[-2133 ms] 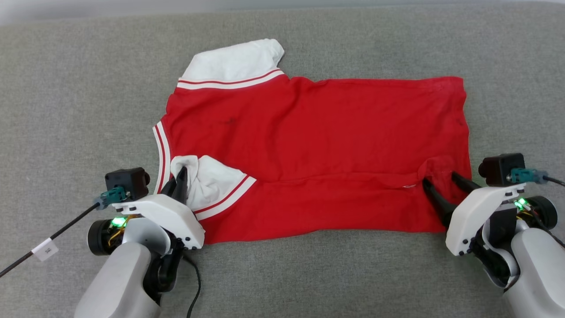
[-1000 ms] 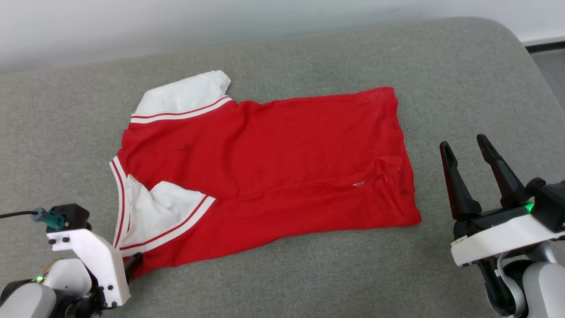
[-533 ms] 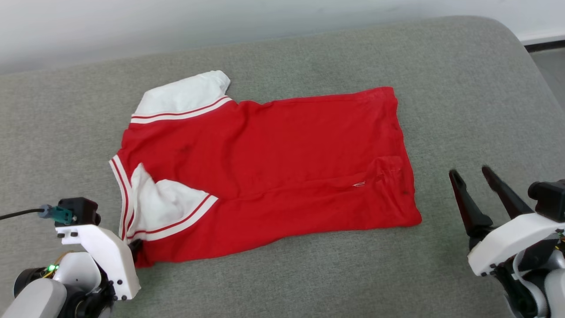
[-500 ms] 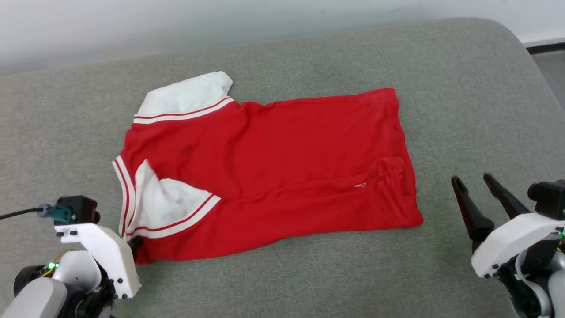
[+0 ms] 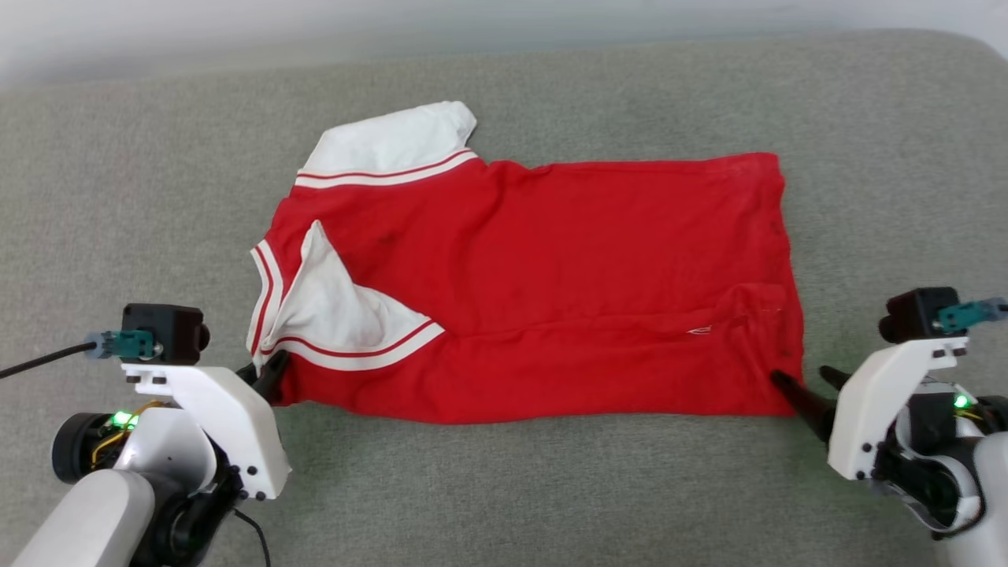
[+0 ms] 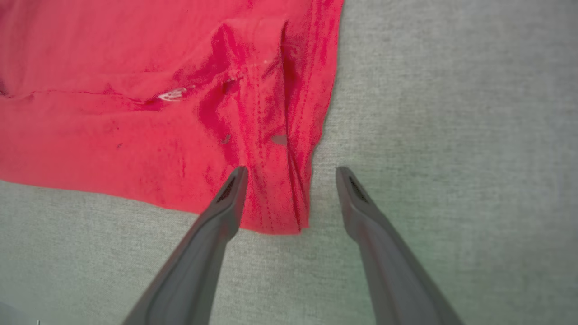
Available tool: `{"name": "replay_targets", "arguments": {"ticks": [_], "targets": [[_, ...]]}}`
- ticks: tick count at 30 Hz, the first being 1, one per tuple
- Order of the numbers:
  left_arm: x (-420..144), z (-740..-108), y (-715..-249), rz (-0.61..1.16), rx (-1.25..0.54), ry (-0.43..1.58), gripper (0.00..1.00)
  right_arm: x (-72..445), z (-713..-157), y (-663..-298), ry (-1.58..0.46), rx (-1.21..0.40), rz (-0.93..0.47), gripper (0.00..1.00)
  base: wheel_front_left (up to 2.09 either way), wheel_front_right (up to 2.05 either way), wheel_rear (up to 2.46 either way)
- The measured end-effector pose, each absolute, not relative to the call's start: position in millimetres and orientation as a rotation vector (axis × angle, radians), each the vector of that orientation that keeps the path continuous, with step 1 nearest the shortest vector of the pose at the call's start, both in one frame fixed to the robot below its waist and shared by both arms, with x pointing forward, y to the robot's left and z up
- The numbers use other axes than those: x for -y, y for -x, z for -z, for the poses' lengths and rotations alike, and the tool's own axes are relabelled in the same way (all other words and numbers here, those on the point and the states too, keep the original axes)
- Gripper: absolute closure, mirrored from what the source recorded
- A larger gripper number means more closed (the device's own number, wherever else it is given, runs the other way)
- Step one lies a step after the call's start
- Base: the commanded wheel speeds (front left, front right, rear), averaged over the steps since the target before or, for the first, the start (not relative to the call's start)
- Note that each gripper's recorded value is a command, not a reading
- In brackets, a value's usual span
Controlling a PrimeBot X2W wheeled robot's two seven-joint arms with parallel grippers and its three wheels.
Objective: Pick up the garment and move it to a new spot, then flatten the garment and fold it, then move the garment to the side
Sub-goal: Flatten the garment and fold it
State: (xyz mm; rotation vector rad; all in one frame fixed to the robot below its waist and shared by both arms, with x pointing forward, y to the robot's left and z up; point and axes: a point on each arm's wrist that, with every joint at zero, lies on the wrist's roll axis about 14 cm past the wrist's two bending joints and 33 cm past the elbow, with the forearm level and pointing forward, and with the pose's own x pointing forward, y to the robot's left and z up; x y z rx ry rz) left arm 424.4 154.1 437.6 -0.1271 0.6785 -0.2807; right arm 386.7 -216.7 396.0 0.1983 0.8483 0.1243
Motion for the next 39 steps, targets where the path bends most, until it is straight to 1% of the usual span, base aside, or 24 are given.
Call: {"name": "replay_targets", "arguments": {"ticks": [6, 7, 8, 12, 21, 28, 32, 35, 36, 37, 38, 39], "targets": [[-154, -424, -423, 0.267, -0.702, 0.154, 1.00, 193, -369, -395, -0.221, -0.954, -0.185, 0.00, 0.00, 0.00, 0.00], [-155, -421, -423, 0.260, -0.705, 0.157, 1.00, 191, -367, -396, -0.224, -0.962, -0.191, 0.74, 0.00, 0.00, 0.00], [-157, -419, -422, 0.252, -0.709, 0.159, 1.00, 189, -365, -397, -0.229, -0.967, -0.196, 1.00, 0.00, 0.00, 0.00], [-158, -418, -419, 0.229, -0.689, 0.186, 1.00, 182, -369, -398, -0.231, -0.954, -0.218, 1.00, 0.00, 0.00, 0.00], [-161, -435, -400, 0.200, -0.635, 0.230, 1.00, 180, -408, -397, -0.163, -0.826, -0.263, 1.00, 0.00, 0.00, 0.00], [-176, -447, -368, 0.143, -0.611, 0.251, 1.00, 175, -431, -378, -0.146, -0.763, -0.297, 1.00, 0.00, 0.00, 0.00], [-185, -442, -341, 0.105, -0.647, 0.276, 1.00, 176, -435, -359, -0.144, -0.764, -0.302, 1.00, 0.00, 0.00, 0.00], [-186, -433, -325, 0.090, -0.685, 0.302, 1.00, 178, -426, -344, -0.153, -0.796, -0.292, 1.00, 0.00, 0.00, 0.00], [-185, -430, -323, 0.086, -0.697, 0.314, 1.00, 178, -421, -340, -0.158, -0.810, -0.289, 0.67, 0.00, 0.00, 0.00], [-184, -426, -321, 0.084, -0.711, 0.328, 1.00, 178, -416, -337, -0.167, -0.821, -0.286, 0.29, 0.00, 0.00, 0.00], [-182, -423, -320, 0.084, -0.716, 0.338, 0.38, 177, -413, -334, -0.173, -0.823, -0.283, 0.00, 0.00, 0.00, 0.00], [-181, -421, -321, 0.079, -0.716, 0.346, 0.00, 176, -413, -334, -0.179, -0.814, -0.279, 0.00, 0.00, 0.00, 0.00]]}}
